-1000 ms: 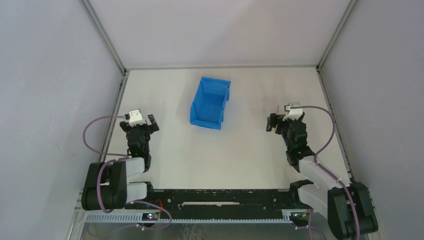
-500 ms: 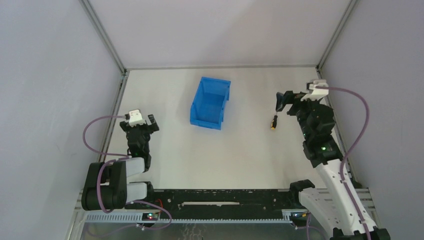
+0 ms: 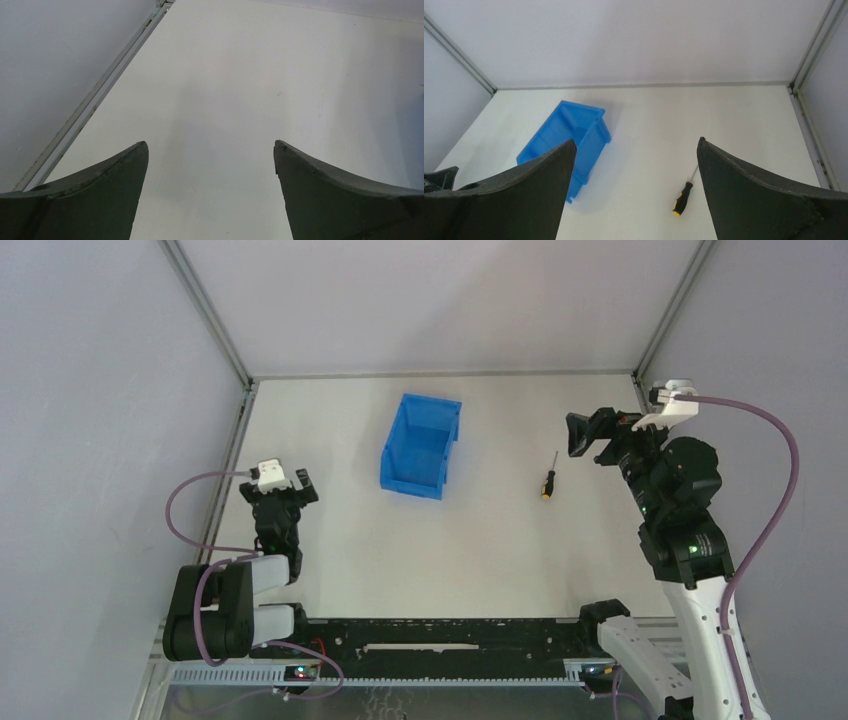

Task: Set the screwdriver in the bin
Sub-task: Pick up the screwdriver from the center of the board.

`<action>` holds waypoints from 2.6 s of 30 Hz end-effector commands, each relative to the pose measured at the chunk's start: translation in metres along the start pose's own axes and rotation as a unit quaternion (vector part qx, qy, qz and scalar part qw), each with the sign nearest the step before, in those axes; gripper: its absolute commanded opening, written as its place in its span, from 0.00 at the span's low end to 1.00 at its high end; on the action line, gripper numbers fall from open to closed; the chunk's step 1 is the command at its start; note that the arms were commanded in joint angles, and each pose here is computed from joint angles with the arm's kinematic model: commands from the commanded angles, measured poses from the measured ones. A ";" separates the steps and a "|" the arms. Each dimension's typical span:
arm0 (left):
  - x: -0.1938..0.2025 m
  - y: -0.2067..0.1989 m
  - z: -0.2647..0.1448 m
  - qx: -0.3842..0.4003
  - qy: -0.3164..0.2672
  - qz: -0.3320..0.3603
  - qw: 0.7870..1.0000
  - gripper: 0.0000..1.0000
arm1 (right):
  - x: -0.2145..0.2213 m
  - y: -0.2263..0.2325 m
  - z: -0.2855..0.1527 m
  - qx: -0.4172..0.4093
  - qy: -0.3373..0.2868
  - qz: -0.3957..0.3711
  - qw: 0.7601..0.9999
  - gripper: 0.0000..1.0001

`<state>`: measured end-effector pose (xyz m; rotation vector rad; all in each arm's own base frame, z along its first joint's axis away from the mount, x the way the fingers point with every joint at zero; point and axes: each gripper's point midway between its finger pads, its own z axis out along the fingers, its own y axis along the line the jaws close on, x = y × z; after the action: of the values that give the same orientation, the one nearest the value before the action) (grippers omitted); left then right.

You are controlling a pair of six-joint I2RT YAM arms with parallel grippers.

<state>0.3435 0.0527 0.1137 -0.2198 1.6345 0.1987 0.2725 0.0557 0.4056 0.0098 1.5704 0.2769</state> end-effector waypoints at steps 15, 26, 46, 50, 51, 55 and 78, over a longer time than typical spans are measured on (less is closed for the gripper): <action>-0.021 -0.002 0.008 -0.002 -0.029 -0.009 1.000 1.00 | 0.098 -0.041 0.066 0.097 0.176 0.022 0.979 1.00; -0.022 -0.002 0.008 -0.002 -0.030 -0.009 1.000 1.00 | 0.187 -0.076 0.109 0.164 0.286 0.038 0.943 1.00; -0.021 -0.002 0.008 -0.002 -0.029 -0.009 1.000 1.00 | 0.344 -0.113 0.128 0.208 0.442 0.067 0.870 0.91; -0.022 -0.002 0.008 -0.002 -0.030 -0.008 1.000 1.00 | 0.350 -0.116 0.122 0.213 0.454 0.068 0.862 0.86; -0.022 -0.002 0.008 -0.002 -0.029 -0.009 1.000 1.00 | 0.352 -0.115 0.120 0.213 0.459 0.070 0.860 0.83; -0.021 -0.002 0.008 -0.002 -0.029 -0.008 1.000 1.00 | 0.360 -0.112 0.115 0.206 0.476 0.077 0.851 0.79; -0.022 -0.002 0.008 -0.002 -0.029 -0.008 1.000 1.00 | 0.377 -0.107 0.104 0.209 0.521 0.050 0.826 0.18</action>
<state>0.3435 0.0527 0.1137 -0.2198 1.6345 0.1987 0.3862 0.0353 0.0162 0.3450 2.6923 0.0032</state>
